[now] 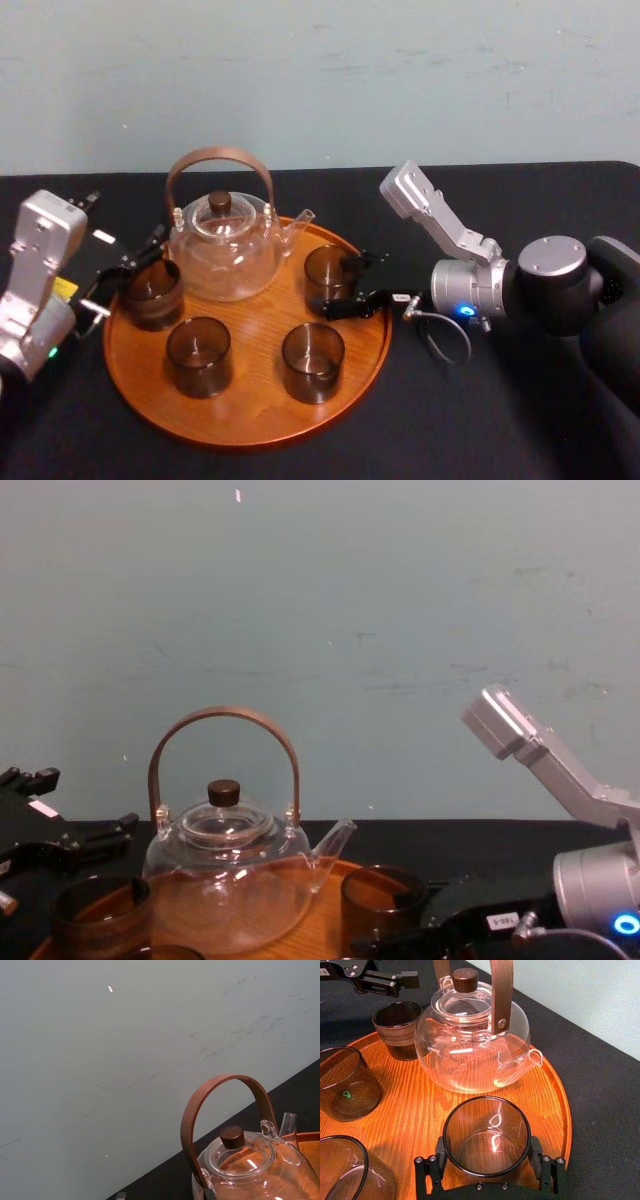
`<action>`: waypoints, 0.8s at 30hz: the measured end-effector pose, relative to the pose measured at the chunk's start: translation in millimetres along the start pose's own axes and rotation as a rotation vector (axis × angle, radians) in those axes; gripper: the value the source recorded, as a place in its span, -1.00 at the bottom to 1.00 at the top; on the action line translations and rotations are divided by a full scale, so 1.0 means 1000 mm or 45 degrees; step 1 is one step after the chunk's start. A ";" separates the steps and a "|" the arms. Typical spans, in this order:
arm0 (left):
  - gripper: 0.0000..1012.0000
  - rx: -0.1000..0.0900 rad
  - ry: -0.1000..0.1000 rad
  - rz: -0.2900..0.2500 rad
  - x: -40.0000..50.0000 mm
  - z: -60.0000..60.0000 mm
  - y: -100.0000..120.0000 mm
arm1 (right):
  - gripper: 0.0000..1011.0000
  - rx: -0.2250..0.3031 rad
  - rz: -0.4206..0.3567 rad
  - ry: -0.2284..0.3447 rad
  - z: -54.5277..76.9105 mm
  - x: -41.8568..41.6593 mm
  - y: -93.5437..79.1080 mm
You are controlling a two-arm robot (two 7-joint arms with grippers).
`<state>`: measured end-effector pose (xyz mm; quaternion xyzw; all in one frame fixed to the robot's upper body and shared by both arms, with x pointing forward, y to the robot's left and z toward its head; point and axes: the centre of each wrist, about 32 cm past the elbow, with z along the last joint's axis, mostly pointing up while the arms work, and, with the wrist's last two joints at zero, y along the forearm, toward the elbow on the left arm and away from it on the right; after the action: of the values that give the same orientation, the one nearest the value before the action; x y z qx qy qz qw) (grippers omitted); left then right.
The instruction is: Pick up the glass from the table and place it on the tray.
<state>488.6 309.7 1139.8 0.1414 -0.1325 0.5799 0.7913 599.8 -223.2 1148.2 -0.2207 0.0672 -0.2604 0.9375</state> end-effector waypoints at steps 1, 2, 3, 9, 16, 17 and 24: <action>0.98 0.000 0.000 0.000 0.0000 0.000 0.000 | 0.98 0.000 0.000 0.000 0.000 0.0000 0.000; 0.98 0.000 0.000 0.000 0.0000 0.000 0.000 | 0.98 0.000 0.000 0.000 0.000 0.0000 0.000; 0.98 0.000 0.000 0.000 0.0000 0.000 0.000 | 0.98 0.001 0.000 0.000 0.000 0.0000 0.000; 0.98 0.000 0.000 0.000 0.0000 0.000 0.000 | 0.98 0.002 0.001 0.000 0.000 0.0001 0.000; 0.98 0.000 0.000 0.000 0.0000 0.000 0.000 | 0.98 0.008 0.008 0.000 0.001 0.0005 -0.001; 0.98 0.000 0.000 0.000 0.0000 0.000 0.000 | 0.98 0.017 0.015 0.001 0.002 0.0011 -0.003; 0.98 0.000 0.000 0.000 0.0000 0.000 0.000 | 0.98 0.048 0.042 -0.004 0.002 0.0012 -0.016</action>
<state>488.6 309.7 1139.8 0.1415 -0.1325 0.5799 0.7913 593.9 -235.5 1156.9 -0.2021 0.0646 -0.2456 0.9459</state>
